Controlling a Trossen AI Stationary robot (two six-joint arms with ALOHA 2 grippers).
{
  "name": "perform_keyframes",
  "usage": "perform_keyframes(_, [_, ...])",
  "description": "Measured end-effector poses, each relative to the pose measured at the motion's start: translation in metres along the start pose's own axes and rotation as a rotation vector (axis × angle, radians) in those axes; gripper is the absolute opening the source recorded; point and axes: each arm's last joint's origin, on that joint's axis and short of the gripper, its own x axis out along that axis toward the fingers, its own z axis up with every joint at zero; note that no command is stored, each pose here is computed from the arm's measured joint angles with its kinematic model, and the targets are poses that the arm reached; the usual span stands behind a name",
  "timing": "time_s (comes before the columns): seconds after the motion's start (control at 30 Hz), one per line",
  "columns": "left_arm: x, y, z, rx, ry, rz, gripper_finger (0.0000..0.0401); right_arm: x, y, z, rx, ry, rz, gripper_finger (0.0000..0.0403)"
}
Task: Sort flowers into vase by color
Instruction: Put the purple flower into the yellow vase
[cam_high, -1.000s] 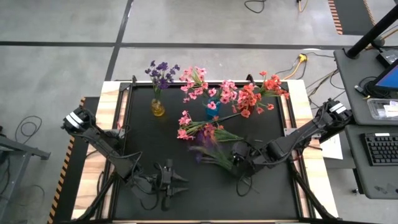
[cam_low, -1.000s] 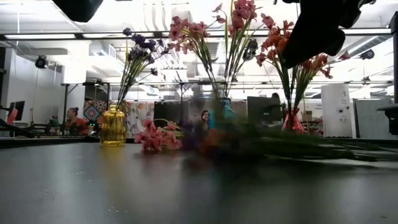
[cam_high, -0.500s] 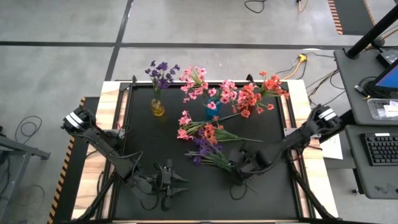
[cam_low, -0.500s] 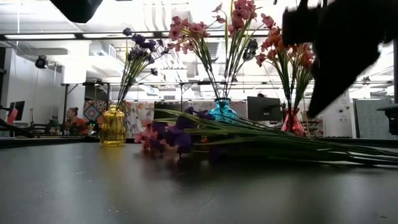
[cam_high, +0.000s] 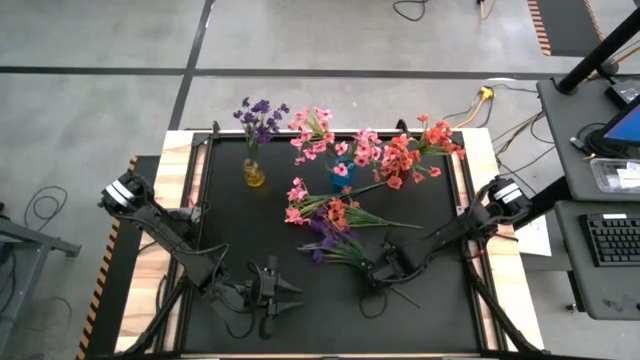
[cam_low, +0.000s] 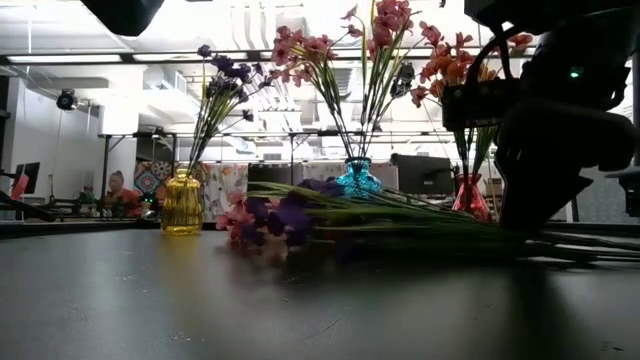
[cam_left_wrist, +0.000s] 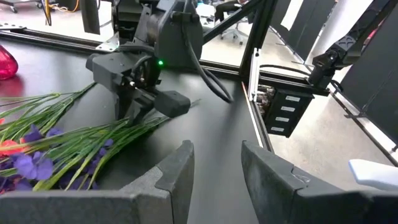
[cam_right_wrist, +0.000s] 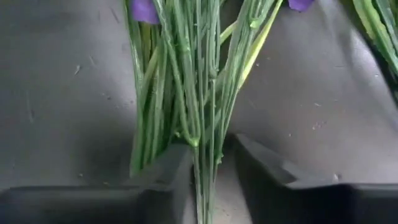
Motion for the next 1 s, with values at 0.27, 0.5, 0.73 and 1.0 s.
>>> perform_keyframes(0.27, [0.000,0.000,0.000,-0.001,-0.001,0.000,0.0120,-0.034,-0.011,0.008,0.008,-0.053,-0.039,0.0017])
perform_keyframes(0.5, [0.000,0.000,0.000,-0.002,-0.002,-0.001,0.0120,-0.083,-0.015,0.014,-0.005,-0.234,-0.038,0.0014])
perform_keyframes(0.73, [0.000,-0.001,0.004,-0.011,-0.033,0.001,0.0120,-0.129,-0.009,0.011,-0.064,-0.488,0.093,0.0014])
perform_keyframes(1.0, [0.002,0.000,0.020,0.002,-0.182,0.058,0.0155,-0.142,0.028,0.017,-0.203,-0.900,0.357,0.0013])
